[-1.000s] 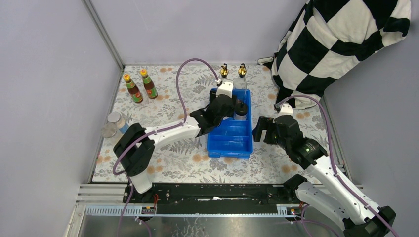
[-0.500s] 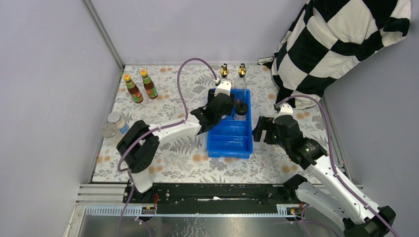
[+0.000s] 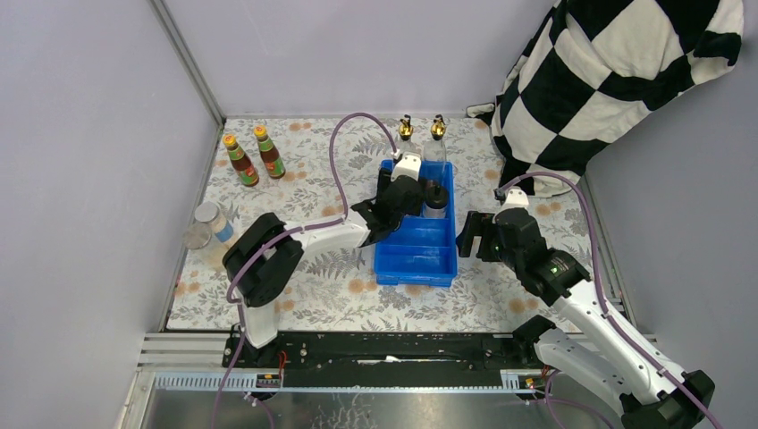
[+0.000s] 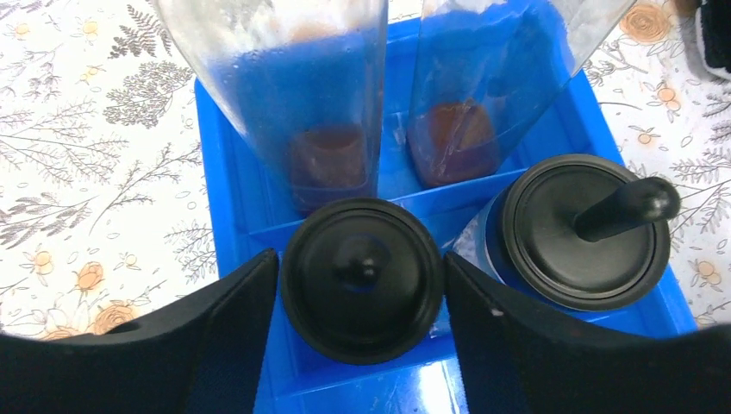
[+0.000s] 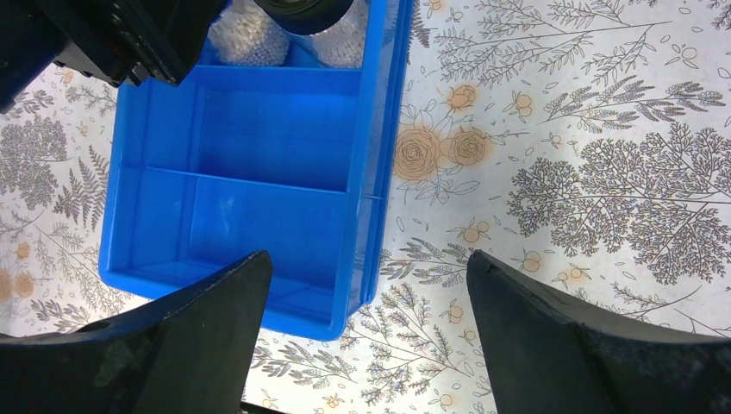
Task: Organize the condiment bottles
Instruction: Place the bottle in the storage box, then pick up the bottle from the center of the board.
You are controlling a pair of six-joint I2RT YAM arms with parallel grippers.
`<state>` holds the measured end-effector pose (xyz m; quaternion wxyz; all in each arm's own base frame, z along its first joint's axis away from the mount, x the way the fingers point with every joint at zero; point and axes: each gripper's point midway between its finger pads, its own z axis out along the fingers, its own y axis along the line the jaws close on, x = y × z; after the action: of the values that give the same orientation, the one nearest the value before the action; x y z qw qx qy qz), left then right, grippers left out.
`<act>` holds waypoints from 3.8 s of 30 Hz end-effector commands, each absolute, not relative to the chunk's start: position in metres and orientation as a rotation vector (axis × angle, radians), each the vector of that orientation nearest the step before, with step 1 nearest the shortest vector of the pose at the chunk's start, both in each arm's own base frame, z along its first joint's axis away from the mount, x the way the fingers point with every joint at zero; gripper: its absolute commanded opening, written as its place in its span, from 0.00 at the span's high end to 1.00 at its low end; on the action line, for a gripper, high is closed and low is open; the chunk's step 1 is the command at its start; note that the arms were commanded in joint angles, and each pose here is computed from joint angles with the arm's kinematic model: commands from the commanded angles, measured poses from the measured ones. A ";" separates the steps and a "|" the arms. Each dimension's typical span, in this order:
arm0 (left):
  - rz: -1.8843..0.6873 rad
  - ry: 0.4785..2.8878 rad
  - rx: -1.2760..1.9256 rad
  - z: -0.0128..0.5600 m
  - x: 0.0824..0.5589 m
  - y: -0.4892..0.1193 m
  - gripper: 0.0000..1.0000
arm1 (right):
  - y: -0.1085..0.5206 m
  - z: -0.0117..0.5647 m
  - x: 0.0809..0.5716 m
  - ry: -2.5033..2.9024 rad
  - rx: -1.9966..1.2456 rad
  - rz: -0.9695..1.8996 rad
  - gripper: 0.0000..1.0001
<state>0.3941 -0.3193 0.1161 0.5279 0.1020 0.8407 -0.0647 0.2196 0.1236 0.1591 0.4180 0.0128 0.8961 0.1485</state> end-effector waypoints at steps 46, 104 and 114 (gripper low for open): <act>-0.318 1.986 -0.042 0.209 0.257 -0.175 0.01 | 0.155 0.143 0.232 2.246 -0.033 0.501 0.00; 0.339 1.863 -0.595 0.207 0.533 0.021 0.03 | 0.182 0.102 0.233 2.350 -0.105 0.597 0.00; 0.412 1.780 -0.684 0.181 0.533 0.040 0.03 | 0.188 0.082 0.230 2.391 -0.093 0.632 0.00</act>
<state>0.5232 0.0371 0.1639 0.5169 -0.2599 0.7952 0.1813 0.2307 0.1800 0.0874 0.3327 -0.0358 0.9156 0.2229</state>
